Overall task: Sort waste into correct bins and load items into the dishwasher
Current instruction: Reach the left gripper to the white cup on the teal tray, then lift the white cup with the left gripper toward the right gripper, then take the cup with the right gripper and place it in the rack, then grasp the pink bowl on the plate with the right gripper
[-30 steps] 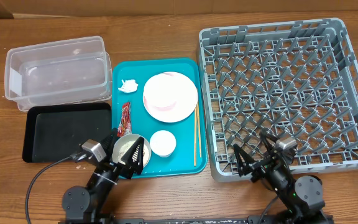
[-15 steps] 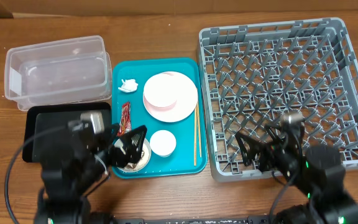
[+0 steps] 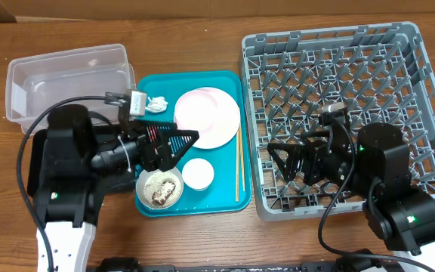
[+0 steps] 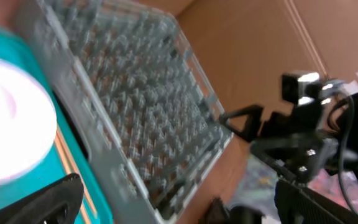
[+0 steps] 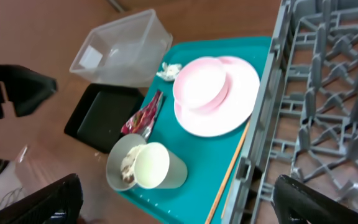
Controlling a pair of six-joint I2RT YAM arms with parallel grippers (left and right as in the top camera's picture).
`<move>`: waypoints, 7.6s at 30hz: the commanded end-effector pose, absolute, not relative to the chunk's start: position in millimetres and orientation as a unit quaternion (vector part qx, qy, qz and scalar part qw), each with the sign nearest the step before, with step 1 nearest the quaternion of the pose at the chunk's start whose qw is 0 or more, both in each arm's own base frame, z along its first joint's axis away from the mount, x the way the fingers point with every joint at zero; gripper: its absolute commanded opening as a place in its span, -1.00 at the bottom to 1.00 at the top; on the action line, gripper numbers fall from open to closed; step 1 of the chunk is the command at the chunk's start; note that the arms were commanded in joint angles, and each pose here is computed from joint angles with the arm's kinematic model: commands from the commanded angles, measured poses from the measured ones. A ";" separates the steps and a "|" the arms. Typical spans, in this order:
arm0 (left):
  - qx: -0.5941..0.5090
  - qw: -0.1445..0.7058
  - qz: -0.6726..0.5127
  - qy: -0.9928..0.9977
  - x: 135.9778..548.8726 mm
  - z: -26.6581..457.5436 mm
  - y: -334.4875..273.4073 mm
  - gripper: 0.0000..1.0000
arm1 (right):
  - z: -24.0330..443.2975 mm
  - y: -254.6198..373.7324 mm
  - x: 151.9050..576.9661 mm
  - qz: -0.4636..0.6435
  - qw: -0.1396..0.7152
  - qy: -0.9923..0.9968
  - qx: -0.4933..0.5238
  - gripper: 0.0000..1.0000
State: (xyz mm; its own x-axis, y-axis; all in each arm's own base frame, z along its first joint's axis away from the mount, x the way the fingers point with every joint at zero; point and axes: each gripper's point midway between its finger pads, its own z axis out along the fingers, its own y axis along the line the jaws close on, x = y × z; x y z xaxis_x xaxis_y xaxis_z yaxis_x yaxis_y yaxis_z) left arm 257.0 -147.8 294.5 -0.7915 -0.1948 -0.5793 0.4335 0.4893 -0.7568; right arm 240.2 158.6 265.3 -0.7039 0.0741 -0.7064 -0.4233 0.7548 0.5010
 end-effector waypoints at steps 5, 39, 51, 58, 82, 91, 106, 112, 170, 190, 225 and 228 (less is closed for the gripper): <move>0.067 0.254 -0.300 0.917 233.9 217.8 -153.8 1.00 | 251.6 116.1 250.4 0.244 0.367 0.897 0.029 1.00; 0.059 0.135 -0.022 0.989 273.9 82.4 -121.2 -0.14 | 209.0 88.1 267.6 0.206 0.291 0.922 0.147 1.00; 0.067 0.137 -0.039 0.988 274.8 82.7 -127.8 -0.19 | 200.8 87.2 264.1 0.199 0.273 0.929 0.150 1.00; 0.069 0.123 -0.048 0.989 268.7 81.1 -130.2 -0.29 | 199.6 86.8 262.5 0.197 0.270 0.930 0.151 1.00; 0.070 0.094 -0.051 0.992 264.9 57.5 -133.5 -0.92 | 199.2 86.6 262.2 0.197 0.269 0.931 0.151 1.00; 0.070 0.109 -0.206 0.970 275.5 159.0 -160.0 -0.92 | 209.6 105.7 264.1 0.248 0.270 0.923 0.121 0.99; 0.204 0.125 -0.617 0.750 249.1 312.4 -226.5 -0.92 | 339.2 208.0 224.3 0.564 0.321 0.727 -0.223 0.79; 0.215 0.140 -0.630 0.733 254.3 323.8 -229.1 -0.92 | 351.1 212.9 204.4 0.598 0.301 0.693 -0.268 0.79; 0.102 0.186 -0.394 0.894 299.8 240.4 -196.5 1.00 | 162.8 12.8 212.1 0.142 0.148 0.942 0.266 0.06; 0.098 0.183 -0.386 0.899 299.2 237.4 -194.1 1.00 | 207.5 71.3 265.6 0.168 0.191 0.957 0.137 0.64; -0.102 0.183 -0.031 0.977 337.3 151.4 -75.4 0.82 | 198.8 229.6 298.9 0.235 0.224 0.945 -0.046 0.44; -0.103 0.181 -0.045 0.977 332.8 161.8 -76.6 0.82 | 180.4 242.0 310.1 0.231 0.217 0.947 -0.056 0.39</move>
